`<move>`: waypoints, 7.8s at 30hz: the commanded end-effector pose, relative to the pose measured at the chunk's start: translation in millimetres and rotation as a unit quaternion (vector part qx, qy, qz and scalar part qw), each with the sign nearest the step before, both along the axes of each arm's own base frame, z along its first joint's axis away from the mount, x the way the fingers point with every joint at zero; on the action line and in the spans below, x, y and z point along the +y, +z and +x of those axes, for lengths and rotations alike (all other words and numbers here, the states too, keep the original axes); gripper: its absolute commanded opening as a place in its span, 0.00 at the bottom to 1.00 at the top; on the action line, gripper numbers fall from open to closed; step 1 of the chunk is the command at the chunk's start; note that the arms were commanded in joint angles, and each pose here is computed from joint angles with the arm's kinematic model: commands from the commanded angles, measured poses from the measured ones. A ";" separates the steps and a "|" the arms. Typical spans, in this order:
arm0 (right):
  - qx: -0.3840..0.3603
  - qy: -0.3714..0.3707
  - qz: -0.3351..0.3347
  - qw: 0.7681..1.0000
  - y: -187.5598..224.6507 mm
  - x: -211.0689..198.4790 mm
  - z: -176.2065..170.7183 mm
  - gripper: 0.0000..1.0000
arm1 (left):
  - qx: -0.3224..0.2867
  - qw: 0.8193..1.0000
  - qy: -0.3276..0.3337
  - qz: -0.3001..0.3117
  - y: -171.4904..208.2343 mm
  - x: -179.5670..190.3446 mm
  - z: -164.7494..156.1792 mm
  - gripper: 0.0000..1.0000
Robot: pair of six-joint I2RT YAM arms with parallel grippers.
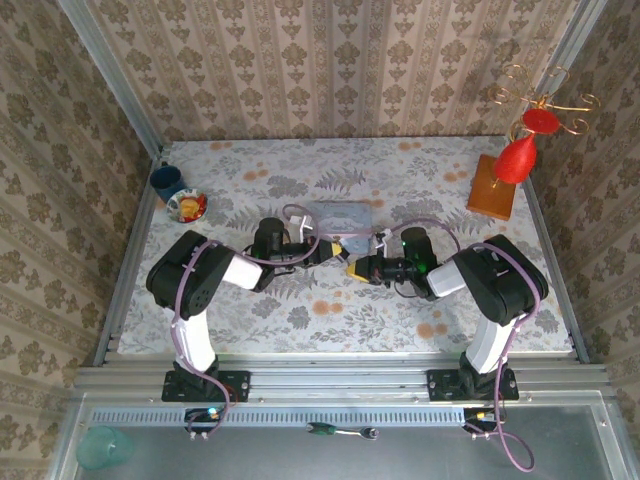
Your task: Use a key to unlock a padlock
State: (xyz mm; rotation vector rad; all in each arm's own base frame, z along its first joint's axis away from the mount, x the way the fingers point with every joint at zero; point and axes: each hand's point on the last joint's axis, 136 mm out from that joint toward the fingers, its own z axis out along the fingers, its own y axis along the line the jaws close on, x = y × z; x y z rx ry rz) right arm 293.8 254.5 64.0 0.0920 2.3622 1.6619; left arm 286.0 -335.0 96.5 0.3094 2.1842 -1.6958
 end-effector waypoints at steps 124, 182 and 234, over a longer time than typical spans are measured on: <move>-0.066 -0.019 0.054 0.996 9.4 0.5 -2.7 0.00 | -0.001 0.999 -0.002 -0.051 19.1 21.0 -10.0 0.00; -0.083 -0.053 0.079 0.992 38.8 -17.0 22.5 0.00 | 0.019 0.996 -0.060 -0.061 16.5 -3.1 -53.9 0.00; -0.046 -0.097 0.113 0.988 48.5 -21.9 77.5 0.00 | 0.010 0.984 -0.163 -0.073 48.5 -36.7 -93.9 0.00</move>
